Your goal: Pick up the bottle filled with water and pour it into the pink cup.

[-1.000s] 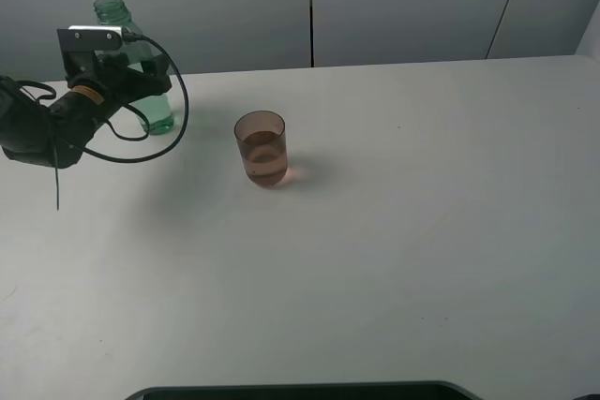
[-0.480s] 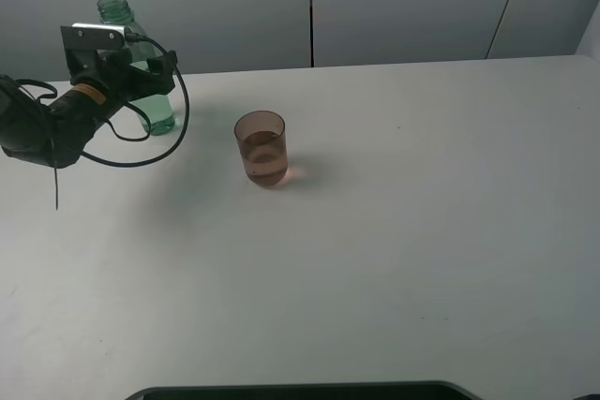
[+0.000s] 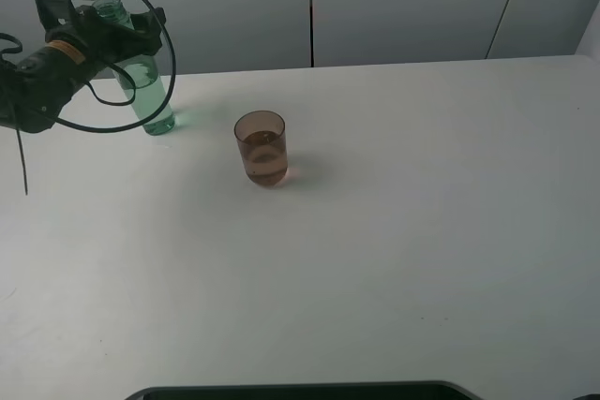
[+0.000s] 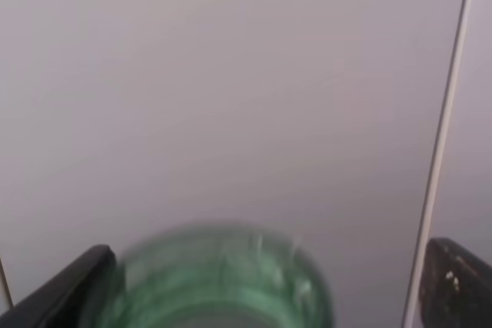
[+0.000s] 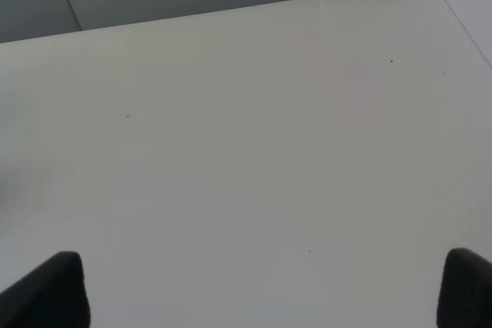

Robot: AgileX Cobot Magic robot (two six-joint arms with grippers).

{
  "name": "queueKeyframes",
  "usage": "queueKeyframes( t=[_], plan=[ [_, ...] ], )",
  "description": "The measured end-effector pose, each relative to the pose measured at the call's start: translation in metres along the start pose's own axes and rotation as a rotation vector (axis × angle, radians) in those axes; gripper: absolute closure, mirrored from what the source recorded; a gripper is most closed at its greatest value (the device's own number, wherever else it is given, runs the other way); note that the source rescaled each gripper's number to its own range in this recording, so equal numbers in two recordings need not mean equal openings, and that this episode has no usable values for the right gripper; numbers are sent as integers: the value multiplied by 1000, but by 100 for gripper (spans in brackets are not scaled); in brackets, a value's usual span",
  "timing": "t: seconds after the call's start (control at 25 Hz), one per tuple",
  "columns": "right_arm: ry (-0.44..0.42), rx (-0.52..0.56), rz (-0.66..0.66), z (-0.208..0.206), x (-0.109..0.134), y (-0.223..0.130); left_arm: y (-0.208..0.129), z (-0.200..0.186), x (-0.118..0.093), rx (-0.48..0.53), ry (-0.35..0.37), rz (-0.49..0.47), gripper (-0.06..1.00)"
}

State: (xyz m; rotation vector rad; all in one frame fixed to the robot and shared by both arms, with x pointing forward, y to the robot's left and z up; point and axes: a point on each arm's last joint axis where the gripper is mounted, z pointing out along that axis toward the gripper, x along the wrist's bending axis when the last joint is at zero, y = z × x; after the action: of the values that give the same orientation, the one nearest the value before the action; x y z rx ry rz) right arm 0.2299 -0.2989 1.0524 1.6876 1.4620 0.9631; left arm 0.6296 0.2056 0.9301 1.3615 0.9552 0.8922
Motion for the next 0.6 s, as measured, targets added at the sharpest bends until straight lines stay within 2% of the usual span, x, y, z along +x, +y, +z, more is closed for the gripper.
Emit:
queueKeyframes(
  t=[0.32, 0.48, 0.6],
  plan=[
    [0, 0, 0, 0, 0, 0, 55, -11, -3, -34, 11, 19, -6],
    [0, 0, 0, 0, 0, 0, 79, -19, -3, -26, 27, -27, -6],
    [0, 0, 0, 0, 0, 0, 100, -29, -1, -9, 75, -66, -6]
  ],
)
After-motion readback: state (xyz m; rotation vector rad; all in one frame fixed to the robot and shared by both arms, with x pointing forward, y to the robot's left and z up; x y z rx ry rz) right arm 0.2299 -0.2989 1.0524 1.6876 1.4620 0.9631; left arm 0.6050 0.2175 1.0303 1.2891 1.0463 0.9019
